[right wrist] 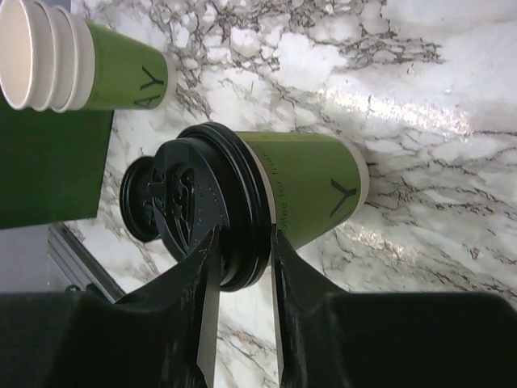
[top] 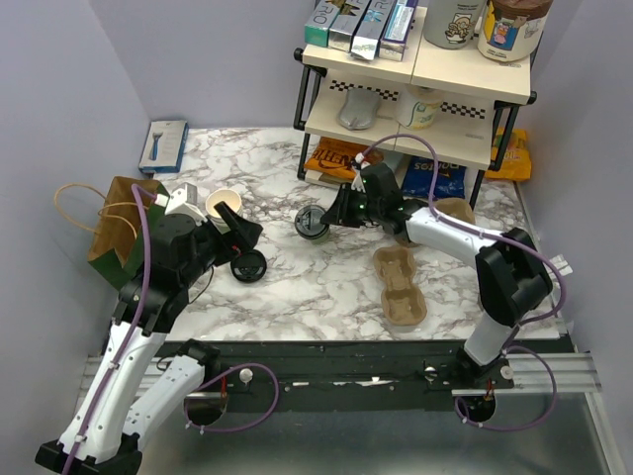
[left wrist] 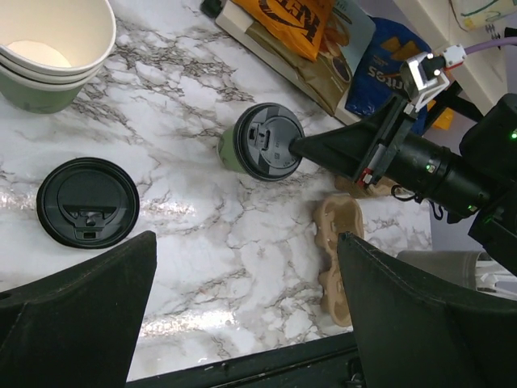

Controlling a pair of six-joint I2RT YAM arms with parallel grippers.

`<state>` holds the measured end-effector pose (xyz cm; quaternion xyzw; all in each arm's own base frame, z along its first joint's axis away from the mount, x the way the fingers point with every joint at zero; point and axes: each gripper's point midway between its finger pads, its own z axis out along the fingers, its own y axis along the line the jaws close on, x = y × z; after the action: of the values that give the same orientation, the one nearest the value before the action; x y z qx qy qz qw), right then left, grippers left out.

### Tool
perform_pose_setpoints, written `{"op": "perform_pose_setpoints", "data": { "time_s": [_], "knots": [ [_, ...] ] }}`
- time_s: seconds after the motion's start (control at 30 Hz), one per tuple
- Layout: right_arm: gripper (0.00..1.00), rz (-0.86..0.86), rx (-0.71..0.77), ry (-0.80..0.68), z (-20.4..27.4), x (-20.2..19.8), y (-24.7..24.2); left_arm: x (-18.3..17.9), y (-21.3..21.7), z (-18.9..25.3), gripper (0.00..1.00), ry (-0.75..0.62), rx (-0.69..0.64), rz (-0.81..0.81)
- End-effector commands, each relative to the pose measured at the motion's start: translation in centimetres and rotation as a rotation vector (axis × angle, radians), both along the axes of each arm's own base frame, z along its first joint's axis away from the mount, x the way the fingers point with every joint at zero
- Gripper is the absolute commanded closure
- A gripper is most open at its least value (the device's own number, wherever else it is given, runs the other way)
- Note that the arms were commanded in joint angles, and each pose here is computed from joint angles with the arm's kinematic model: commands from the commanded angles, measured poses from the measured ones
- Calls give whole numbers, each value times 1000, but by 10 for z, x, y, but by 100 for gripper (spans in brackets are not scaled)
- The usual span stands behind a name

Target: Pack the takeout coffee

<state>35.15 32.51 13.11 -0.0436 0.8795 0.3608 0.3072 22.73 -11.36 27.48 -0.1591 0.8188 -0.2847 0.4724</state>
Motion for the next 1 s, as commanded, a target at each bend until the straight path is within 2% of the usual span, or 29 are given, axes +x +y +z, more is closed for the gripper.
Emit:
{"op": "perform_pose_setpoints", "data": {
  "time_s": [0.0, 0.07, 0.17, 0.43, 0.73, 0.97],
  "knots": [
    [72, -68, -39, -10, -6, 19, 1, 1, 7, 7, 1, -21, 27, 26],
    [78, -87, -49, -27, -3, 23, -2, 1, 10, 8, 1, -26, 28, 40],
    [82, -120, -72, -37, -5, 28, -9, 1, 11, 10, 1, -32, 25, 48],
    [83, -221, -75, -8, -6, 43, -47, 1, 12, 9, 1, -25, 19, 60],
    [82, -331, -1, 110, -16, 48, -108, 3, 13, 9, 1, -24, 15, 72],
    [80, -359, 87, 160, -5, 48, -127, 5, 13, 12, 1, -21, 8, 83]
  ]
}}
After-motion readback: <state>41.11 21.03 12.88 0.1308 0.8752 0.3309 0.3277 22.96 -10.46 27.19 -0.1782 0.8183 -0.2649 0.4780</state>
